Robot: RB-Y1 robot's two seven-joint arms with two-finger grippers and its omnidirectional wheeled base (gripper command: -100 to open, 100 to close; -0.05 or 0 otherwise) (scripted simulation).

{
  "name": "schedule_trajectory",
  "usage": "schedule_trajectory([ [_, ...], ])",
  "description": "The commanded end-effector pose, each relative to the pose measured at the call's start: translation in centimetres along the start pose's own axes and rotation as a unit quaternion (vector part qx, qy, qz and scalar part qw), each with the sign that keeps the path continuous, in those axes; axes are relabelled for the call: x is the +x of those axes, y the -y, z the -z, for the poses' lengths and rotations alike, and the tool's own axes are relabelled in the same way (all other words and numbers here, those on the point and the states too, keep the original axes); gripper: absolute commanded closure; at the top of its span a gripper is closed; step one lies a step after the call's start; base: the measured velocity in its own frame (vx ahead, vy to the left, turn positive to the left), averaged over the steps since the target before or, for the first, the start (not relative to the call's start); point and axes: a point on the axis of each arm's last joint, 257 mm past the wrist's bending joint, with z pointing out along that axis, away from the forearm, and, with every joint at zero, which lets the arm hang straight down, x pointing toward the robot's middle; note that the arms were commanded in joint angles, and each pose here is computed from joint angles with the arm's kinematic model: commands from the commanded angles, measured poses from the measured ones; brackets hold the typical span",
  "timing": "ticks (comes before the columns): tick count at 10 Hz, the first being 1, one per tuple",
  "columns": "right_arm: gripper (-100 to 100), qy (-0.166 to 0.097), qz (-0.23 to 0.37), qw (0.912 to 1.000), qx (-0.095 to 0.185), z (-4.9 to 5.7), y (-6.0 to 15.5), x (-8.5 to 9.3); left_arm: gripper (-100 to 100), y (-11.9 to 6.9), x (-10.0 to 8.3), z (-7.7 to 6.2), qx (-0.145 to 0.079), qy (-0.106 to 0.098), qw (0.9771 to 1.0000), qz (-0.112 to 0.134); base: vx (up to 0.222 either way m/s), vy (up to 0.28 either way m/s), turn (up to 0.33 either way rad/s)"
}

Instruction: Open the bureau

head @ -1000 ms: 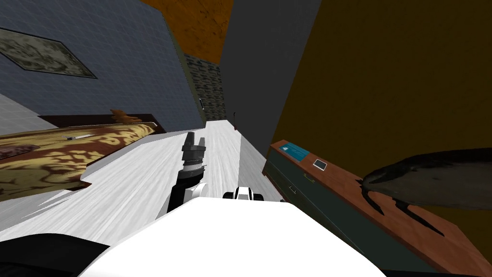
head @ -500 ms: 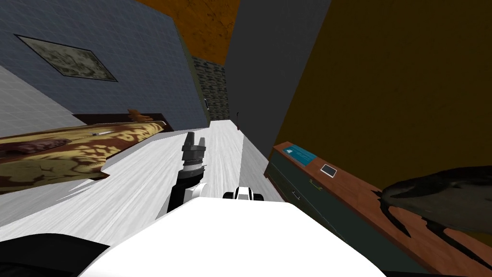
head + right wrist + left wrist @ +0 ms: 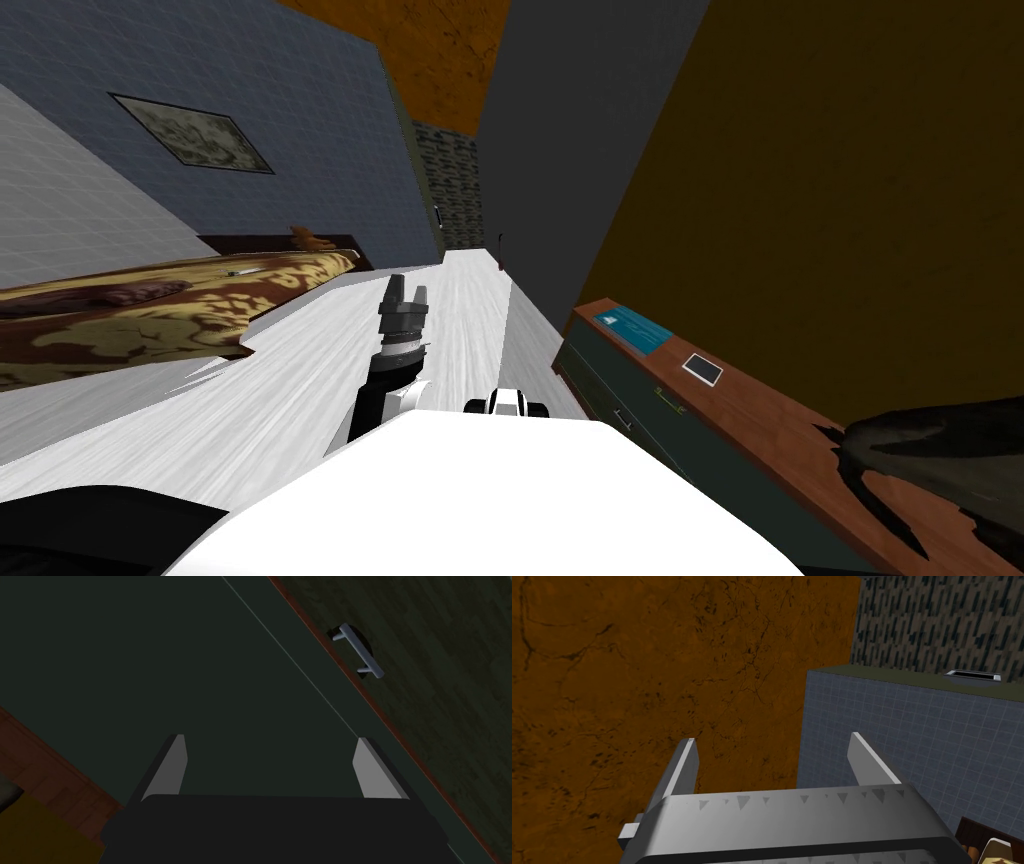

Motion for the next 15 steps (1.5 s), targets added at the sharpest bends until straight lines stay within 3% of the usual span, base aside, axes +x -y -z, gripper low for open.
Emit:
schedule_trajectory([
  [1,-100,0.021,0.03,0.9986,0.038,-0.2,1.9,-0.5,0,0.0,0.0,0.0,0.0,0.0,1.0,0.0,0.021,-0.02,0.107],
  [4,-100,0.04,0.053,0.9952,0.073,-0.3,3.7,-1.1,0,0.0,0.0,0.0,0.0,0.0,1.0,0.0,0.024,-0.03,0.086],
  [7,-100,0.075,0.092,0.9855,0.121,-0.3,6.0,-2.4,0,0.0,0.0,0.0,0.0,0.0,1.0,0.0,0.022,-0.033,0.077],
  [10,-100,0.092,0.109,0.9788,0.147,-0.2,7.2,-3.2,0,0.0,0.0,0.0,0.0,0.0,1.0,0.0,0.013,-0.027,0.053],
  [12,-100,0.122,0.136,0.966,0.183,0.2,8.8,-4.6,0,0.0,0.0,0.0,0.0,0.0,1.0,0.0,0.019,-0.035,0.08],
  [13,-100,0.123,0.135,0.9655,0.186,0.3,8.9,-4.6,0,0.0,0.0,0.0,0.0,0.0,1.0,0.0,0.013,-0.036,0.028],
  [15,-100,0.147,0.155,0.953,0.215,0.8,10.1,-5.8,0,0.0,0.0,0.0,0.0,0.0,1.0,0.0,0.01,-0.032,0.043],
])
